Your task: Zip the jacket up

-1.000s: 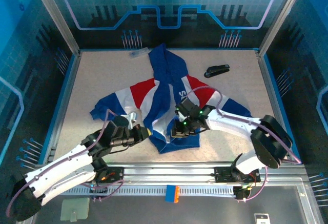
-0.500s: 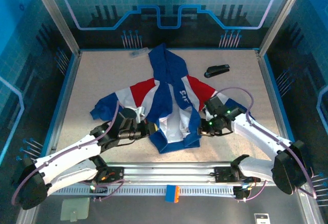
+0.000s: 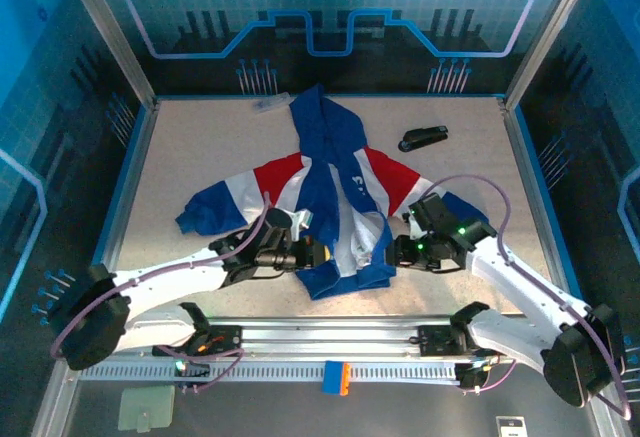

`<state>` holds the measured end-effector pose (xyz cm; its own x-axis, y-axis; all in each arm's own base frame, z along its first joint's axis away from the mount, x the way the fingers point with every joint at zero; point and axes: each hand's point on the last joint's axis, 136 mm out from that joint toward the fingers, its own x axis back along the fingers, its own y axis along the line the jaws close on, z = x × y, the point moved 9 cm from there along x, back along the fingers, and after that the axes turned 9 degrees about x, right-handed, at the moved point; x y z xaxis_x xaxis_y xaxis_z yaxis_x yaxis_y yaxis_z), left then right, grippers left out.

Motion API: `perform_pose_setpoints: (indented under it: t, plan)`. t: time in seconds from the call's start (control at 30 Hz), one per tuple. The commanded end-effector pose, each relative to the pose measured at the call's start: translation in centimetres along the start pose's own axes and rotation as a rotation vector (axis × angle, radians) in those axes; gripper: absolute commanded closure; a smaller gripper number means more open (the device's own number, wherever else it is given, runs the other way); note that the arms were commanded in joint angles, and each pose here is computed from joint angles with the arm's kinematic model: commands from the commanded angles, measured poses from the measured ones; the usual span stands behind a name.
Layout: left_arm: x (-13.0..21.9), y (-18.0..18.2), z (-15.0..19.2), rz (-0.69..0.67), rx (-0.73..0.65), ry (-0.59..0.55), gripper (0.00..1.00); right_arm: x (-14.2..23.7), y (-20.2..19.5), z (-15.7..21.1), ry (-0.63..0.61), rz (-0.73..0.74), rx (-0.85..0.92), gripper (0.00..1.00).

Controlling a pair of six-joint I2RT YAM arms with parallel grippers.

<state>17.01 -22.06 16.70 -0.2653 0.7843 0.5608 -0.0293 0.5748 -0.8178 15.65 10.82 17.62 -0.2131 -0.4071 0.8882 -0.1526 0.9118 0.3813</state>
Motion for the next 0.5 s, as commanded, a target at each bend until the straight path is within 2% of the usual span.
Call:
perform_pose_setpoints:
  t: [0.0, 0.17, 0.47]
  plan:
    - [-0.8, -2.7, -0.5, 0.102, -0.065, 0.018, 1.0, -0.6, -0.2, 0.1, -0.03, -0.045, -0.072, 0.56]
    - [-2.5, -3.6, -0.5, 0.101, -0.086, 0.059, 1.0, -2.2, 0.0, 0.2, -0.031, -0.126, -0.124, 0.57]
    - [-5.9, -3.3, -0.9, 0.048, -0.043, 0.115, 1.0, -3.0, 0.6, -0.8, -0.057, -0.139, -0.112, 0.56]
